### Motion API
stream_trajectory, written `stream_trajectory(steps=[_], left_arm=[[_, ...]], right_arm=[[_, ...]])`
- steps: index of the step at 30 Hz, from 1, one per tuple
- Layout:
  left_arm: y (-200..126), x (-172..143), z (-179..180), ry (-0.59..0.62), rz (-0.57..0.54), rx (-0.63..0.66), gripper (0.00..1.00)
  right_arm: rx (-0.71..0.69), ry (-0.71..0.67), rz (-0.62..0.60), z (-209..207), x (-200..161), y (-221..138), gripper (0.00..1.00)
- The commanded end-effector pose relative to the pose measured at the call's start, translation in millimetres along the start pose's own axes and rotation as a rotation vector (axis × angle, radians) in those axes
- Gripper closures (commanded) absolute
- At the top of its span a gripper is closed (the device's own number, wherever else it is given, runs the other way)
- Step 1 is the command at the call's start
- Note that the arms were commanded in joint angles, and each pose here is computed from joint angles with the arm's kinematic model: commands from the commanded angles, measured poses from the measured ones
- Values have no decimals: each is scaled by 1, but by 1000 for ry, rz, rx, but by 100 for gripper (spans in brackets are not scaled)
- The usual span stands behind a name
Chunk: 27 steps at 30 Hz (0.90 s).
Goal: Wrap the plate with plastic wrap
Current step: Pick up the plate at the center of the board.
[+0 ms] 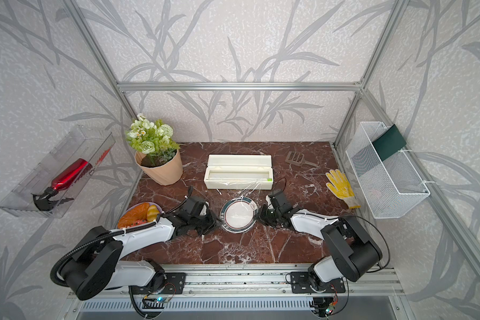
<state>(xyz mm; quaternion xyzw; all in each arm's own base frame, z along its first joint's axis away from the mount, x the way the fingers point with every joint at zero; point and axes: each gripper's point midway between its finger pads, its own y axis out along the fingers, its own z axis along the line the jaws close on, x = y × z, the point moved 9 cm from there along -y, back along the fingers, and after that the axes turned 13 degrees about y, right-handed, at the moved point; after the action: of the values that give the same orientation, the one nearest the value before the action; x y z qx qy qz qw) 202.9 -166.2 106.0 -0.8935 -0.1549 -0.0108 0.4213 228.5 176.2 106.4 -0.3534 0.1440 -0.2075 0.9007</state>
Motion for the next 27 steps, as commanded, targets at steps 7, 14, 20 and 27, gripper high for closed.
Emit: stream_trajectory(steps=[7, 14, 20, 27], left_arm=[[13, 4, 3, 4, -4, 7, 76], [19, 10, -3, 14, -13, -32, 76], [23, 12, -8, 3, -18, -118, 79], [15, 13, -17, 27, -55, -200, 87]], right_arm=[[42, 16, 18, 2, -4, -6, 100], [62, 32, 37, 0, -6, -5, 100], [102, 51, 58, 1, -7, -2, 100], [133, 64, 70, 2, -8, -2, 100]])
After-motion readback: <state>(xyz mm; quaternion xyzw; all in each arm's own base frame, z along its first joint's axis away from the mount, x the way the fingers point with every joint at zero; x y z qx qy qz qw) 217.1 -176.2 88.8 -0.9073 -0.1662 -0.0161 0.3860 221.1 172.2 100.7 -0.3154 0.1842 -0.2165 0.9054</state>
